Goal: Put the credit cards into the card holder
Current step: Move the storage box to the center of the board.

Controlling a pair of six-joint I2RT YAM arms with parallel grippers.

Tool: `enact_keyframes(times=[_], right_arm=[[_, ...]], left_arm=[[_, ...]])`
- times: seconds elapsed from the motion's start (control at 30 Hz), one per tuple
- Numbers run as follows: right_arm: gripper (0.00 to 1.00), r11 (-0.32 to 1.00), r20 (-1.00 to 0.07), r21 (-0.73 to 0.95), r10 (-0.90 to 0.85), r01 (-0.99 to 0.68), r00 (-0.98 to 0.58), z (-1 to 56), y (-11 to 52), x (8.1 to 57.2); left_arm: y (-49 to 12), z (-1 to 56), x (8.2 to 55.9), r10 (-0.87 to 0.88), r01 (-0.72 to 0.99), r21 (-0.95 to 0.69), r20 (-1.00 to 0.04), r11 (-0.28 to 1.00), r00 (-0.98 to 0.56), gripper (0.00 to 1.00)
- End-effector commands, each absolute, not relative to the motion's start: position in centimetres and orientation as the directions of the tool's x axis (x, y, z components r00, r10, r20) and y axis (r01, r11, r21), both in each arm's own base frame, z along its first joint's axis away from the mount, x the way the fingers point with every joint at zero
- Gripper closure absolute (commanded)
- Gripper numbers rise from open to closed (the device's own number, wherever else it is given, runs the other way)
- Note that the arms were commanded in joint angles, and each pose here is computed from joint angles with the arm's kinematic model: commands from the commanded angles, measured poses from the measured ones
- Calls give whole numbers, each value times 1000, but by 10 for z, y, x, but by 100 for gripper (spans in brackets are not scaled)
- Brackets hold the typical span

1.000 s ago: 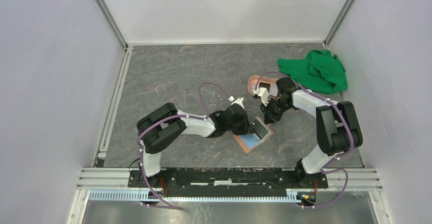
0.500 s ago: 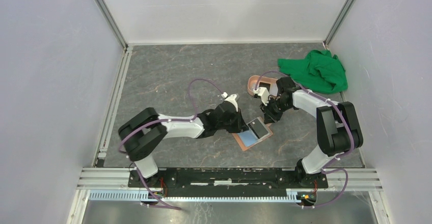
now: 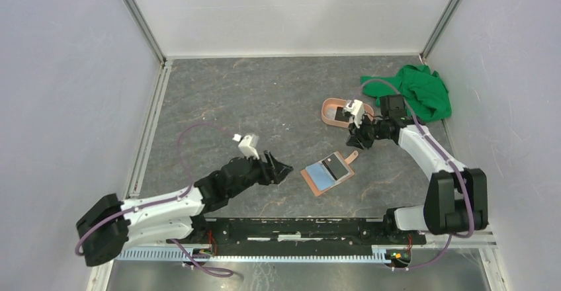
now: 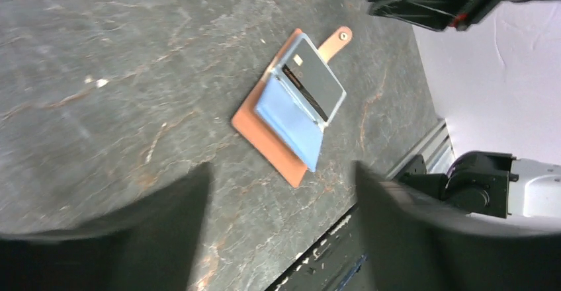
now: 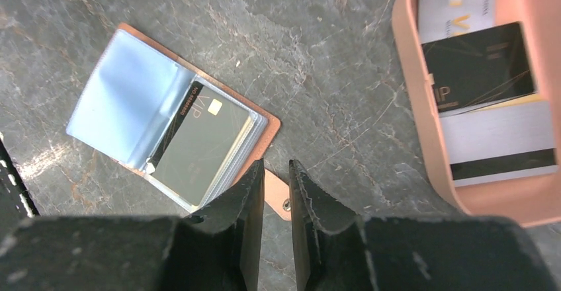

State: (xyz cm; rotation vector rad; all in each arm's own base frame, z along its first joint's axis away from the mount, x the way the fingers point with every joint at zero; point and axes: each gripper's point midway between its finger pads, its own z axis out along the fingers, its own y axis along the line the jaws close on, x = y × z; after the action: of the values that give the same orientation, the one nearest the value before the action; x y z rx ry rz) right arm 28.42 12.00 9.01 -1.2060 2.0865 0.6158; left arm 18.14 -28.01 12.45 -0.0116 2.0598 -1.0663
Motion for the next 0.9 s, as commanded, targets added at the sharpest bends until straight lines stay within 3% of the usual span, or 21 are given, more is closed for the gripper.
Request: enact_keyframes(times=[0.0,0.3,0.4,0.43,0.5,0.63,0.87], right_arm=[[73,410,-842,-24,-500,-912,-203,128,126,284],[61,546,-909,-223,-416,-808,-30,178,101,294],[45,599,-920,-243,-392,-763,-16,188,92,299],[34,611,-929,-214,-369,-762,-35,187,92,301],[25,600,-944,-122,-317,-791,-95,180,94,300],[25,506,-950,-3,-272,-863,-156,169,101,289],[17,500,-961,-21,-250,-866,-121,158,103,283]], left_arm=[[-250,136,191,-516,261,-749,-624,609,-586,2],[-237,163,172,-603,320,-833,-550,452,-578,0],[-241,161,166,-580,331,-837,-542,435,-609,0],[-243,161,164,-574,338,-840,-538,424,-617,0],[-247,163,160,-566,360,-842,-537,401,-626,0],[-252,160,158,-551,387,-839,-544,384,-633,0],[-270,141,145,-487,333,-878,-470,343,-737,0]])
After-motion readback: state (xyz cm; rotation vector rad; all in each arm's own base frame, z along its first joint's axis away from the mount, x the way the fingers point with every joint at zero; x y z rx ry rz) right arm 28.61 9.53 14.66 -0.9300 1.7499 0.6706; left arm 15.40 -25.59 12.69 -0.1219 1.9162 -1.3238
